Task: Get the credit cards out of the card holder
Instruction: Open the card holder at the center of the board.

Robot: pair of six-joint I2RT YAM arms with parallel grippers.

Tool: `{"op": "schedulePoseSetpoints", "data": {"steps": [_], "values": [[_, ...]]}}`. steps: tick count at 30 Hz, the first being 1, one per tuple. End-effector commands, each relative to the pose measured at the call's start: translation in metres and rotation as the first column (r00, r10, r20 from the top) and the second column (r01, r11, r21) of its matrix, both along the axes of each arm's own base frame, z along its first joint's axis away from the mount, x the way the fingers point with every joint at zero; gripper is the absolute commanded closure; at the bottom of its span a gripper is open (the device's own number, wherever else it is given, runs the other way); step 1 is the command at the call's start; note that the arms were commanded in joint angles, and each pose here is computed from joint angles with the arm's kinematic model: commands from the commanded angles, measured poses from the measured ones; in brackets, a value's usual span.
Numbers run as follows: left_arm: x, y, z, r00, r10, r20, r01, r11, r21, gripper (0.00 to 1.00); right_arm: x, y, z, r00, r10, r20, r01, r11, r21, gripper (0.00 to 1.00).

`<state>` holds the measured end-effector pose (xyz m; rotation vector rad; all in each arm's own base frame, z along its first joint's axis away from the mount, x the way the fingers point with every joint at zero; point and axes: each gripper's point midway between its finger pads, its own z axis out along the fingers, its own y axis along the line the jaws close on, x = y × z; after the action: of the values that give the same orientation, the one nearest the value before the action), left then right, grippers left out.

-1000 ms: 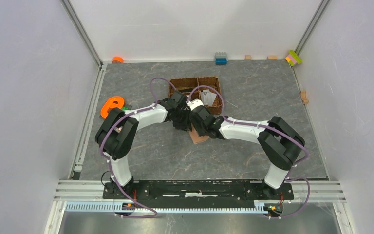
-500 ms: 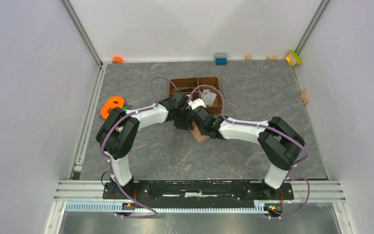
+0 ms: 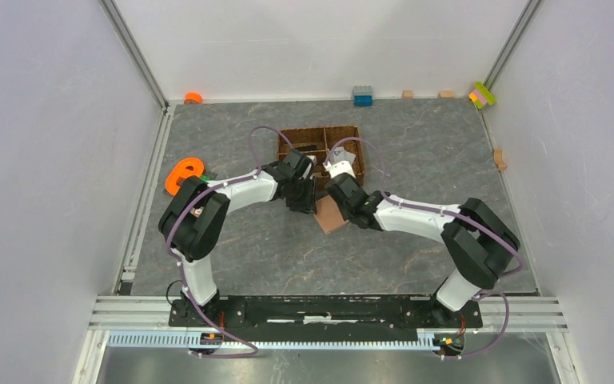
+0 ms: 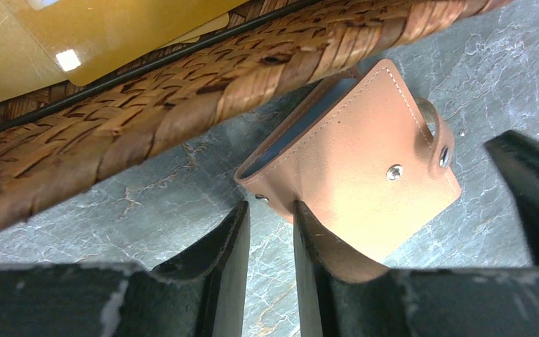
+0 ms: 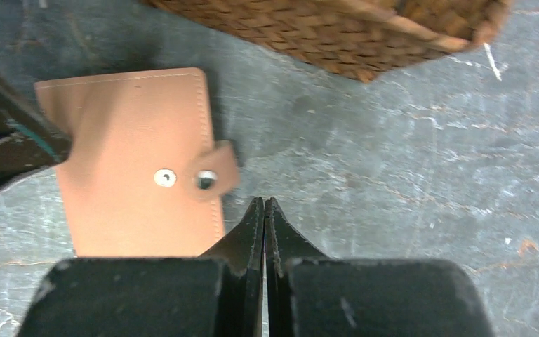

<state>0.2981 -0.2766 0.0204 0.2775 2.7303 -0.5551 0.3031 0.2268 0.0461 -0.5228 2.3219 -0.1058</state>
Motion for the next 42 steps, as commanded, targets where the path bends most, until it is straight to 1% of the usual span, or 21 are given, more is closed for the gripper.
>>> {"op": "schedulePoseSetpoints", "data": {"steps": [1,4,7,8,9,12,13,14,16,20,23,25,29,31,32,33,39,40,42], "values": [[-0.011,0.019,-0.023,0.999,0.012,-0.043,-0.007,0.994,0.113,0.65,0.014,-0.012,0.028,0.994,-0.072,0.084,0.063,0.993,0.104,1.0],[-0.01,0.02,-0.019,0.999,0.013,-0.035,-0.009,0.994,0.11,0.65,0.015,-0.016,0.033,0.993,-0.079,0.083,0.064,0.983,0.173,1.0],[-0.009,0.019,-0.009,1.0,0.015,-0.005,-0.014,0.996,0.087,0.64,0.01,-0.005,0.039,0.996,-0.023,0.087,-0.001,0.961,0.275,1.0],[-0.009,0.018,-0.004,1.0,0.017,0.012,-0.018,0.997,0.072,0.64,0.009,-0.002,0.042,0.996,-0.005,0.093,-0.023,0.955,0.295,0.97],[-0.009,0.018,0.001,0.999,0.018,0.028,-0.019,0.998,0.059,0.63,0.007,0.003,0.043,0.995,0.027,0.092,-0.054,0.95,0.306,0.9],[-0.008,0.019,0.007,0.998,0.022,0.052,-0.024,0.999,0.047,0.62,0.004,0.009,0.04,0.995,0.068,0.075,-0.088,0.946,0.312,0.35],[-0.008,0.018,0.007,0.999,0.02,0.049,-0.022,0.999,0.044,0.61,0.002,0.01,0.037,0.995,0.076,0.068,-0.094,0.946,0.31,0.25],[-0.009,0.018,0.005,0.999,0.017,0.044,-0.019,0.999,0.043,0.62,0.004,0.013,0.037,0.993,0.087,0.077,-0.107,0.941,0.32,0.19],[-0.01,0.015,0.003,1.0,0.011,0.03,-0.012,0.999,0.036,0.62,0.004,0.018,0.035,0.99,0.118,0.079,-0.137,0.936,0.324,0.15],[-0.01,0.014,0.002,1.0,0.007,0.023,-0.008,0.999,0.034,0.62,0.004,0.029,0.031,0.983,0.166,0.075,-0.182,0.923,0.338,0.14],[-0.01,0.015,0.004,1.0,0.008,0.029,-0.009,0.999,0.034,0.62,0.008,0.031,0.022,0.985,0.166,0.054,-0.175,0.931,0.32,0.15],[-0.011,0.014,0.004,1.0,0.008,0.027,-0.009,0.999,0.032,0.62,0.01,0.032,0.015,0.986,0.165,0.03,-0.166,0.939,0.301,0.2],[-0.011,0.013,0.004,1.0,0.004,0.024,-0.005,1.0,0.025,0.62,0.012,0.037,0.007,0.983,0.183,-0.006,-0.174,0.943,0.285,0.37],[-0.011,0.013,0.005,1.0,0.003,0.024,-0.003,1.0,0.025,0.62,0.017,0.033,0.006,0.988,0.155,0.0,-0.15,0.954,0.261,0.44],[-0.011,0.013,0.005,1.0,0.002,0.025,-0.003,1.0,0.024,0.62,0.019,0.03,0.005,0.99,0.142,0.005,-0.139,0.958,0.25,0.5],[-0.012,0.013,0.005,1.0,0.001,0.025,-0.002,1.0,0.024,0.62,0.02,0.029,0.006,0.991,0.135,0.011,-0.134,0.96,0.245,0.53],[-0.012,0.013,0.005,1.0,0.001,0.022,-0.001,1.0,0.022,0.62,0.024,0.021,0.009,0.994,0.103,0.034,-0.108,0.97,0.219,0.58],[-0.012,0.012,0.005,1.0,0.0,0.022,0.0,1.0,0.02,0.62,0.025,0.018,0.01,0.995,0.094,0.041,-0.101,0.972,0.21,0.6],[-0.012,0.012,0.005,1.0,-0.001,0.022,0.001,1.0,0.02,0.62,0.027,0.018,0.011,0.994,0.096,0.055,-0.105,0.973,0.207,0.7]]}}
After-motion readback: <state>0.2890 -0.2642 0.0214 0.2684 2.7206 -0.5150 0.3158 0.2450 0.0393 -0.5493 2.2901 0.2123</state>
